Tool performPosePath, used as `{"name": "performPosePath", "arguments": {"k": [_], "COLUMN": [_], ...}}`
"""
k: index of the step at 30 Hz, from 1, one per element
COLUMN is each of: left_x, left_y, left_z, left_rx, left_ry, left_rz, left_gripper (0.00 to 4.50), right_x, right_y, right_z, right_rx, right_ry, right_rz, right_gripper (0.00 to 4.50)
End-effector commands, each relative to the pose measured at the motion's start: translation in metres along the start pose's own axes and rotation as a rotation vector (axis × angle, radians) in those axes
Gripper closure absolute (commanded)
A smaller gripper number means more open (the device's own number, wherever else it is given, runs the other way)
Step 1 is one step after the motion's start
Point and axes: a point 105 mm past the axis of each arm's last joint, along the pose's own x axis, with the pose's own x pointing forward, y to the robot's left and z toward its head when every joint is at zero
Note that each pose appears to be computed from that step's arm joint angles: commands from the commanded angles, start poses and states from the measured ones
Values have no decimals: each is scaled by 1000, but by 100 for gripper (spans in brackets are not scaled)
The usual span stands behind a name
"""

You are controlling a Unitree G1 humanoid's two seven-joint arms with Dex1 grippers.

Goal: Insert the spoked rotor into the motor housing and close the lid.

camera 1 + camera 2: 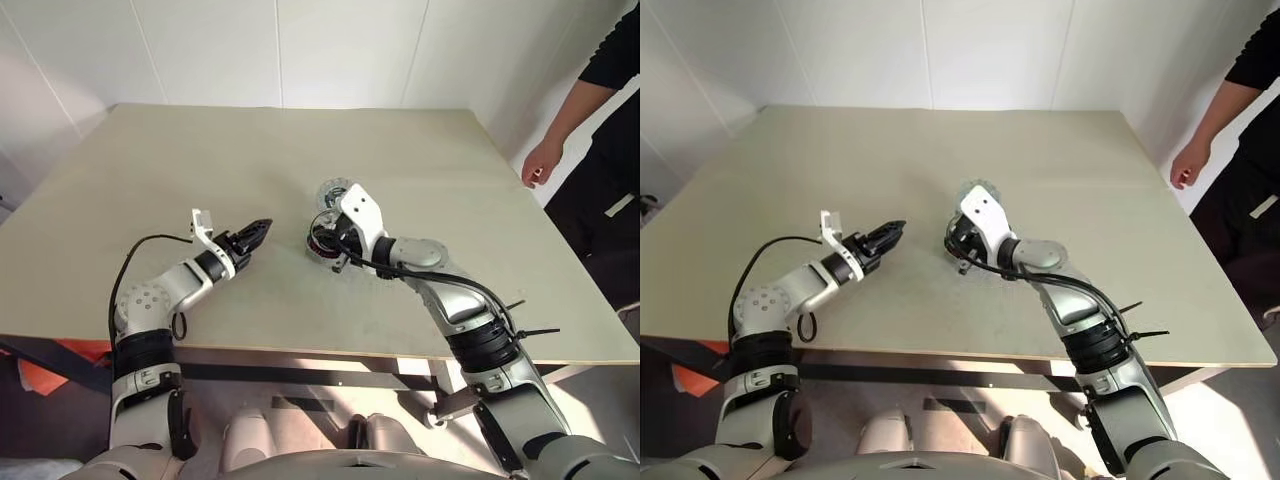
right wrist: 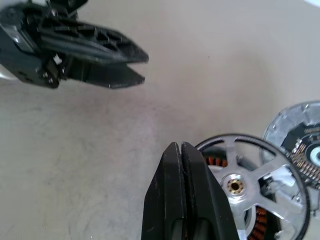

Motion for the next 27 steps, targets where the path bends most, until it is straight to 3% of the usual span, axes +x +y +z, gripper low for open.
{"name": "performPosePath", "arguments": {"k": [1,13,18,24,27], "left_x": [3,4,3,1,1], "left_y": [-7,-8,-7,-4,-3], "left_z": [3,2,-1,0,-1], "left_rx": [21,31,32,32,32], "left_ry": [-12,-9,-6,-13,-9], "left_rz": [-33,-37,-33,-18,-17], "left_gripper": [246,246,246,246,246], "right_x": [-4,10,10,12,8], "right_y": [-5,-42,-58,-41,-39], "right_z": [26,-17,-12,-12,1], "right_rx": [-37,3,-18,-21,-54], "right_ry": [-69,26,16,4,-37], "right_rz": [-5,-120,-147,-101,-108], "right_gripper": [450,450,450,450,450]}}
